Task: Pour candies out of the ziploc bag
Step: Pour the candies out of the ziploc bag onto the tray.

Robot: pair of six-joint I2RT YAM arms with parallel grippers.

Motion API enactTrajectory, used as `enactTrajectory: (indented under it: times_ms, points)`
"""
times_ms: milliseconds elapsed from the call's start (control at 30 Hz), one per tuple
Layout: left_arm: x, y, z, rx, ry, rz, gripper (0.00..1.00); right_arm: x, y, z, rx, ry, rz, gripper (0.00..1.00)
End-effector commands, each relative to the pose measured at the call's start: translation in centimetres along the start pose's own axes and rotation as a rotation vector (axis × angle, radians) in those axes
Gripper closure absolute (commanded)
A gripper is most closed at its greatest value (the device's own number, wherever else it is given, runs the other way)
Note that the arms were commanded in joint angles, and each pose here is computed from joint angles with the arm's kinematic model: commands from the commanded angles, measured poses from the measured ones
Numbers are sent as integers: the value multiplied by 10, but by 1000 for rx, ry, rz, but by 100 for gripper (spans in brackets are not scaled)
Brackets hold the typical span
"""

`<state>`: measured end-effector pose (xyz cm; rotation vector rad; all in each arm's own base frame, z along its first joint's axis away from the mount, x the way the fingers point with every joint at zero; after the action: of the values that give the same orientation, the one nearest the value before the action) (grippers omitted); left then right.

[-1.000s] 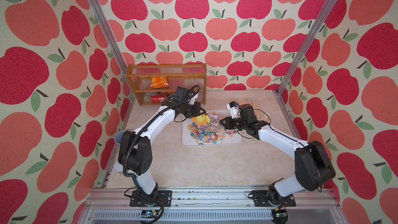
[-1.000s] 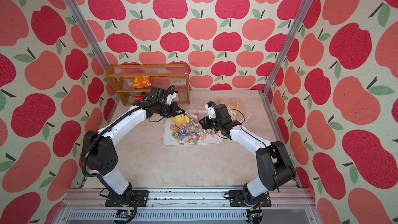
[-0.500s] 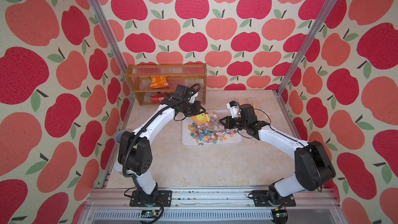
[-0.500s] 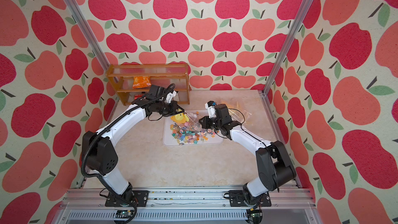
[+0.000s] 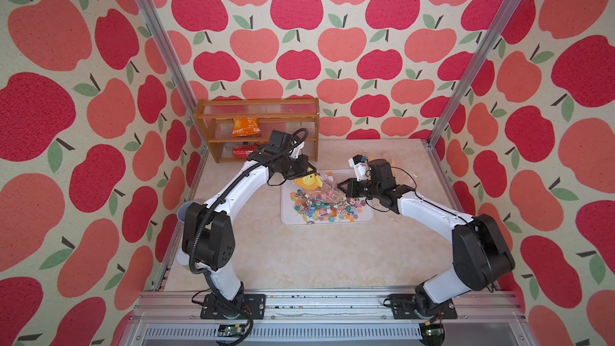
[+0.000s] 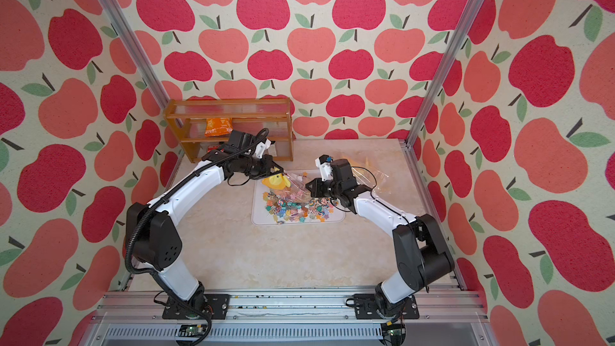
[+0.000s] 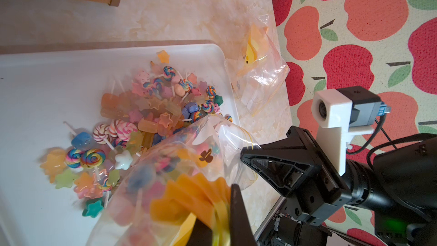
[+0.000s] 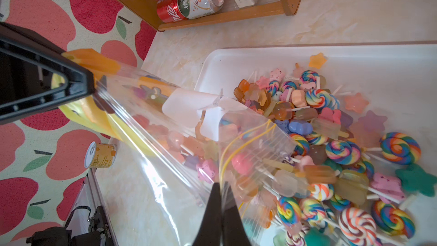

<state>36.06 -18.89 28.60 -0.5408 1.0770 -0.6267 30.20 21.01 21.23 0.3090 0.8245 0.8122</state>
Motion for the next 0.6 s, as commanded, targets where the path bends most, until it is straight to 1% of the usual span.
enactTrajectory:
  times_ms: [0,567]
  points:
    - [-44,-13,41,93,-238,-10,100,3,-29,-27,116,143,-140,100]
    - [-57,10,44,54,-265,16,100,18,-24,-23,112,170,-103,100]
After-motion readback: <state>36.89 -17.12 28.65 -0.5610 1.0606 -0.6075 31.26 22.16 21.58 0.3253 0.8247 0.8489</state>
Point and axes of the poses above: each gripper's point midway between its finger pads, its own x axis out along the fingers, its own y axis along the line the jaws close on, z = x × y, the point moved 10 cm from there along -x, back along the fingers, and after that the axes turned 3 degrees about -x, right-handed, at the moved point
